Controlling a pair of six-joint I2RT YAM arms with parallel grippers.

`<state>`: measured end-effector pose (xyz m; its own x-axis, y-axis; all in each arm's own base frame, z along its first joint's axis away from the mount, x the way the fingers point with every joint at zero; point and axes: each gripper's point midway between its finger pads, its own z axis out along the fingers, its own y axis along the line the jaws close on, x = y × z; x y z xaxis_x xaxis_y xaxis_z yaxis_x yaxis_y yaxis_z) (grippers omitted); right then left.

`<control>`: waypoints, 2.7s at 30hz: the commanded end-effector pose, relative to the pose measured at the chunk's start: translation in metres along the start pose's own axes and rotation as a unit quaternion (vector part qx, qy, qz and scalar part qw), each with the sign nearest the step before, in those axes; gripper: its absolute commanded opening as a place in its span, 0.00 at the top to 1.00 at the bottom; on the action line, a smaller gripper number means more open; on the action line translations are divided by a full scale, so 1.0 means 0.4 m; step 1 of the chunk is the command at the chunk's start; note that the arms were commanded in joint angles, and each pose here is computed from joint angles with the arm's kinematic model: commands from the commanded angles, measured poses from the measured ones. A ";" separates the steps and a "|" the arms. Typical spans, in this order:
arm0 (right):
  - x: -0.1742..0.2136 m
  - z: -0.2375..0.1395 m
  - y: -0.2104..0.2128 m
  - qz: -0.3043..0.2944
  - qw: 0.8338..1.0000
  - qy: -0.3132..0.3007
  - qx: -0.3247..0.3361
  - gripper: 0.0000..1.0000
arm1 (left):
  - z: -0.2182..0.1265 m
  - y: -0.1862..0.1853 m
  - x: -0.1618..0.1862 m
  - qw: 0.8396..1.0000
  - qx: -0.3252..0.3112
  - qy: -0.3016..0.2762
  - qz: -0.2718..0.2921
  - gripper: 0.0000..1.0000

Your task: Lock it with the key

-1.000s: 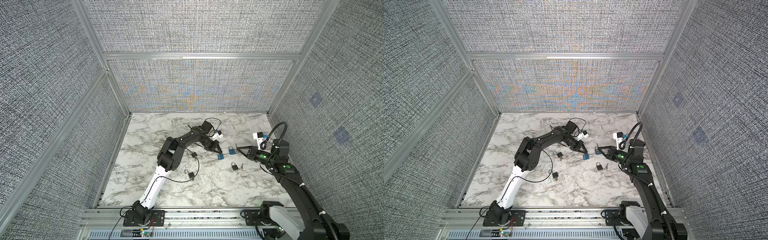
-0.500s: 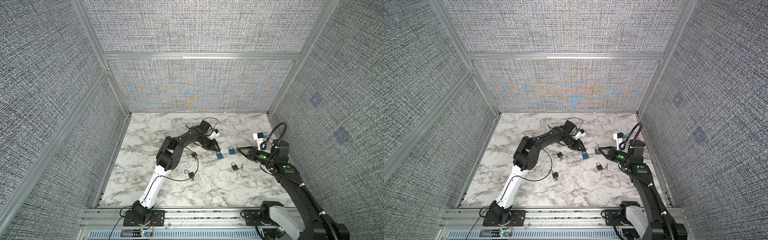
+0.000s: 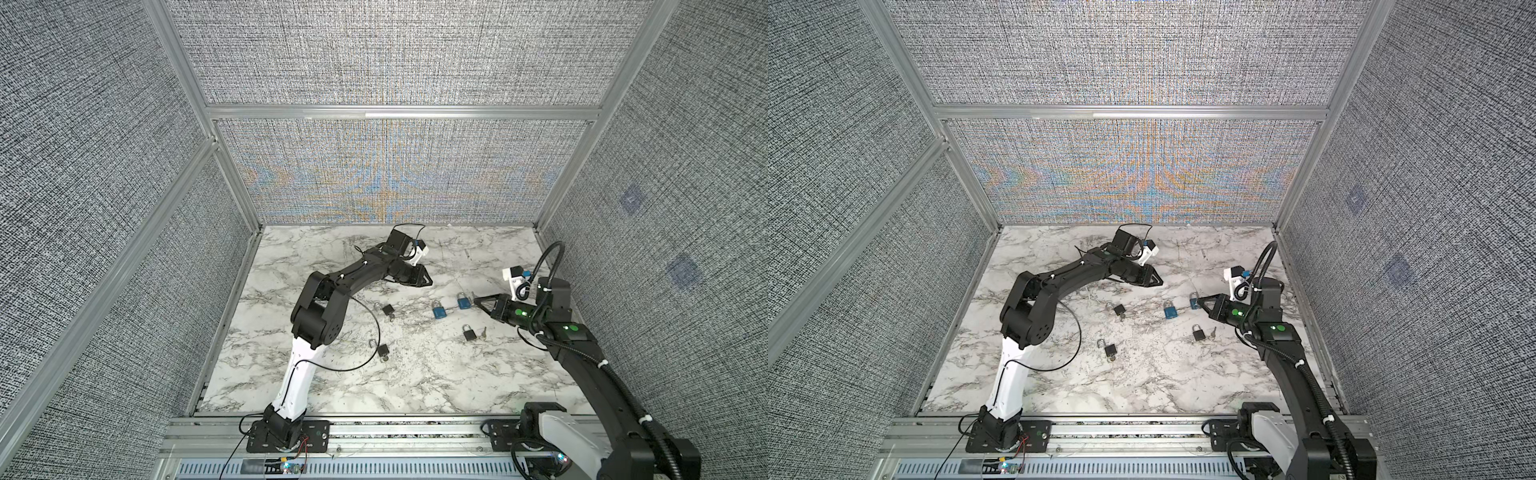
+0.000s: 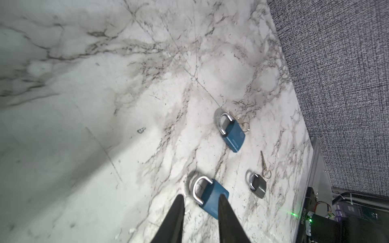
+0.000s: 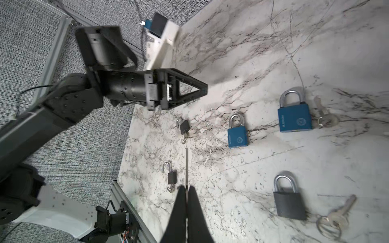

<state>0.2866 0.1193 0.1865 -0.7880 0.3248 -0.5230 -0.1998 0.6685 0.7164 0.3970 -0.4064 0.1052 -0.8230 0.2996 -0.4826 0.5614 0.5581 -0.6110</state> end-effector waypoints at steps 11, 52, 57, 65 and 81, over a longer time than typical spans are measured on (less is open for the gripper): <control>0.043 0.095 -0.014 -0.079 0.991 0.072 0.075 1.00 | -0.312 -0.107 -0.048 0.978 -0.030 -0.204 0.040 0.68; 0.058 0.342 -0.225 -0.072 0.967 0.167 0.176 1.00 | -0.438 -0.077 0.105 0.960 -0.055 -0.274 0.005 0.64; 0.065 0.348 -0.237 -0.069 0.966 0.172 0.183 1.00 | -0.435 -0.075 0.107 0.961 -0.056 -0.272 0.004 0.64; 0.079 0.359 -0.239 -0.068 0.964 0.179 0.184 0.92 | -0.433 -0.074 0.109 0.961 -0.054 -0.272 0.002 0.64; 0.046 0.312 -0.190 -0.092 0.961 0.155 0.209 0.75 | -0.442 -0.065 0.108 0.958 -0.064 -0.280 0.001 0.64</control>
<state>0.3642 0.1621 0.0630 -0.9053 0.0002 -0.4249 -0.1715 0.9147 0.3660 0.3282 -0.2735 0.2073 -0.6424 -0.1246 -0.7561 0.5203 0.6534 -0.5498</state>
